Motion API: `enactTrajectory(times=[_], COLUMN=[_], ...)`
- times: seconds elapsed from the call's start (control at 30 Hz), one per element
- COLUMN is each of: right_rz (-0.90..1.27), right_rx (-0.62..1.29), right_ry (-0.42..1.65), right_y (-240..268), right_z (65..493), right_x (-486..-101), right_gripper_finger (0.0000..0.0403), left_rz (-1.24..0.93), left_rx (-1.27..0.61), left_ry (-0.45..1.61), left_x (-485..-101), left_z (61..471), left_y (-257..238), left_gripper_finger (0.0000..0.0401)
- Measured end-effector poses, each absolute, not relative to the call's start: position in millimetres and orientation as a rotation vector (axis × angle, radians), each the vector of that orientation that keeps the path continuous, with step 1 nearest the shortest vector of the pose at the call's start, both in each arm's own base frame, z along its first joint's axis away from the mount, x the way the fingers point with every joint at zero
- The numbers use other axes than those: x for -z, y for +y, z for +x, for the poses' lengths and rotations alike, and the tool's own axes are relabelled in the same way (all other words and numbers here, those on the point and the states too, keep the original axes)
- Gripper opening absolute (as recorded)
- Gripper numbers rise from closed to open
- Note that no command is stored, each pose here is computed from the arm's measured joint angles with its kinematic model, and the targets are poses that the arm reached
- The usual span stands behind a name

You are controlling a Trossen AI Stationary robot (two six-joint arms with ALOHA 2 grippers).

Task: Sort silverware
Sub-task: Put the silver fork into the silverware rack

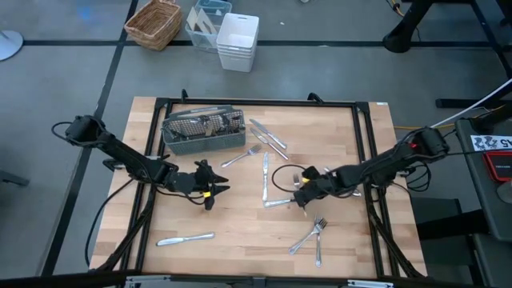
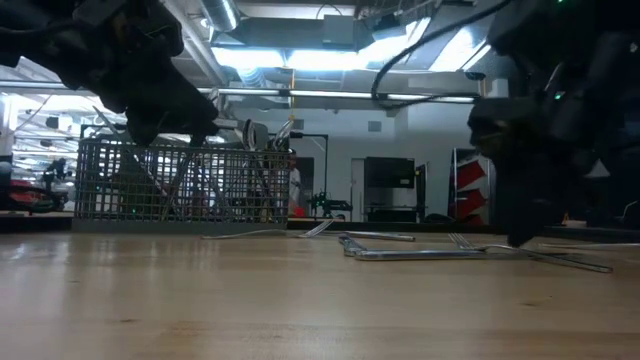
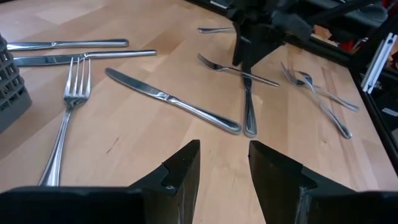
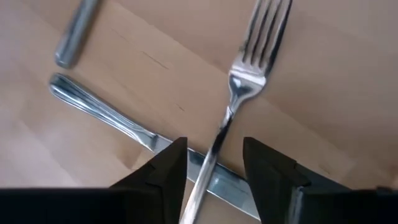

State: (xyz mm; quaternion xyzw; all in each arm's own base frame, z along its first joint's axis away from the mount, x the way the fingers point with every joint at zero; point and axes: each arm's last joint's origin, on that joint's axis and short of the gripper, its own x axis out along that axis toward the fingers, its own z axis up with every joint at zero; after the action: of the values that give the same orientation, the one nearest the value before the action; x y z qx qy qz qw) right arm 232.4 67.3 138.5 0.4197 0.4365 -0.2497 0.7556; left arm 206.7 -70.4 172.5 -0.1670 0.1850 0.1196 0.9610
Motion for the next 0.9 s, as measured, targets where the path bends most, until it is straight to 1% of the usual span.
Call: enactTrajectory(times=[0.1, 0.33, 0.6, 0.9], right_rz=[0.929, 0.896, 0.914, 0.899], right_rx=[0.552, 0.598, 0.660, 0.680], right_ry=[0.974, 0.970, 0.955, 0.954], right_y=[64, 65, 64, 64], right_z=[234, 237, 237, 236], right_x=[-135, -126, -121, -119], right_gripper_finger=[0.0151, 0.0131, 0.0104, 0.0049], left_rz=[-0.339, -0.338, -0.337, -0.337], left_rx=[-0.242, -0.242, -0.242, -0.242], left_ry=[0.374, 0.374, 0.374, 0.374], left_x=[-173, -173, -173, -173], left_z=[207, 207, 207, 207], left_y=[-70, -70, -70, -70], left_gripper_finger=[0.0129, 0.0129, 0.0129, 0.0129])
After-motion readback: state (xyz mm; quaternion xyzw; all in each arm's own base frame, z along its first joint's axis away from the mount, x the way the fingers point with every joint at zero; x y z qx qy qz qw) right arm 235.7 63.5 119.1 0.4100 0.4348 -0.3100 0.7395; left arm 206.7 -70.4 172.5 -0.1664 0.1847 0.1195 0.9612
